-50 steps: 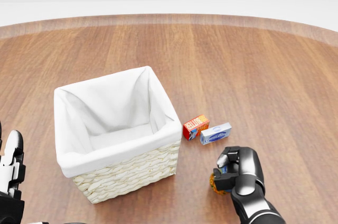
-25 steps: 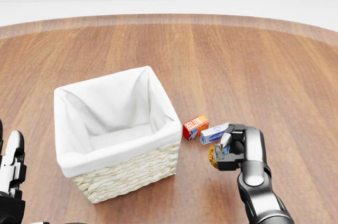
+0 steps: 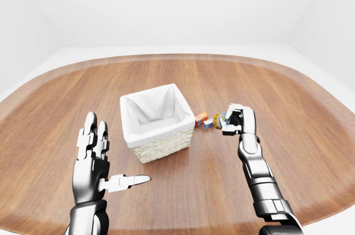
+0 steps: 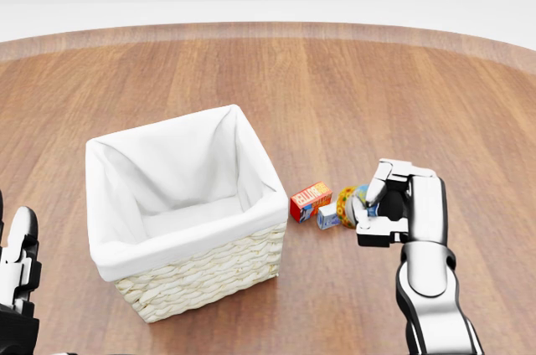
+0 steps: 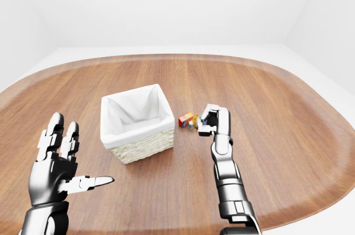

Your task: Pick up the alphabet soup and put it in the basket.

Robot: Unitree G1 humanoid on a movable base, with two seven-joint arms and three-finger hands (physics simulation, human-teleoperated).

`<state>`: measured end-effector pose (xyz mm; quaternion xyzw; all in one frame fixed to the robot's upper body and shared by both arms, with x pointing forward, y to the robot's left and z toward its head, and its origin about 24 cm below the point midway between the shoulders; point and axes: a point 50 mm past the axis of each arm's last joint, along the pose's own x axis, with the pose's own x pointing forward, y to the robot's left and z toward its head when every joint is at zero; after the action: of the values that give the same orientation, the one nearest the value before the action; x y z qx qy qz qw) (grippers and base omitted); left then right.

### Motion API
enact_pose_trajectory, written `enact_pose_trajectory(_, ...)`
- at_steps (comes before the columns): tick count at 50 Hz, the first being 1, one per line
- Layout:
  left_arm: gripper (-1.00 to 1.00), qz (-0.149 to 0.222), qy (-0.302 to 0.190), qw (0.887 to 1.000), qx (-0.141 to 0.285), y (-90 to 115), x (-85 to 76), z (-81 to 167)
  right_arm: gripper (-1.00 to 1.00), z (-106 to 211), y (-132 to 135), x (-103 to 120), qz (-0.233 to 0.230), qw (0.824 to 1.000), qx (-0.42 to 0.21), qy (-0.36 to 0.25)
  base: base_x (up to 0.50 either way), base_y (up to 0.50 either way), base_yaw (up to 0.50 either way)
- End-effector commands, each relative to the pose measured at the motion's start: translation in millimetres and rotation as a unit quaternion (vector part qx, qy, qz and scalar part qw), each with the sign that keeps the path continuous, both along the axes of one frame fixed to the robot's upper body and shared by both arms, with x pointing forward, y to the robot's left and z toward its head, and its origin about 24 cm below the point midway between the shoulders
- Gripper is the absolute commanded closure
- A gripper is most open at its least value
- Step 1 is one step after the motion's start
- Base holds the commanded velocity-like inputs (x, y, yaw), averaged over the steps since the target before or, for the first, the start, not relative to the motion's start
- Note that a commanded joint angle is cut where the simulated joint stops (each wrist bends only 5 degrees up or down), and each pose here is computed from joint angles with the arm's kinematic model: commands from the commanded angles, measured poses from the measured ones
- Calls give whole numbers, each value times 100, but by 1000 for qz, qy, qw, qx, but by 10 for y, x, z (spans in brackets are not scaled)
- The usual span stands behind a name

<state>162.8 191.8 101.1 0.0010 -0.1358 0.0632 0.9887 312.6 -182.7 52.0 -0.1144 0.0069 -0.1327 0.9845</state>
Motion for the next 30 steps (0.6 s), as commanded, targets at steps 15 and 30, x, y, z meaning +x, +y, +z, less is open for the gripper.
enact_pose_trajectory(15, -100, 2, -8, 1000, -3, 30, -35, 33, 100, 738, -27, -265, 7, 989, 12, -148, 0, 0, 0)
enact_pose_trajectory(30, -100, 1, -9, 1000, -4, 25, -46, 40, 100, 1303, 119, -327, 35, 964, -19, -261, 0, 0, 0)
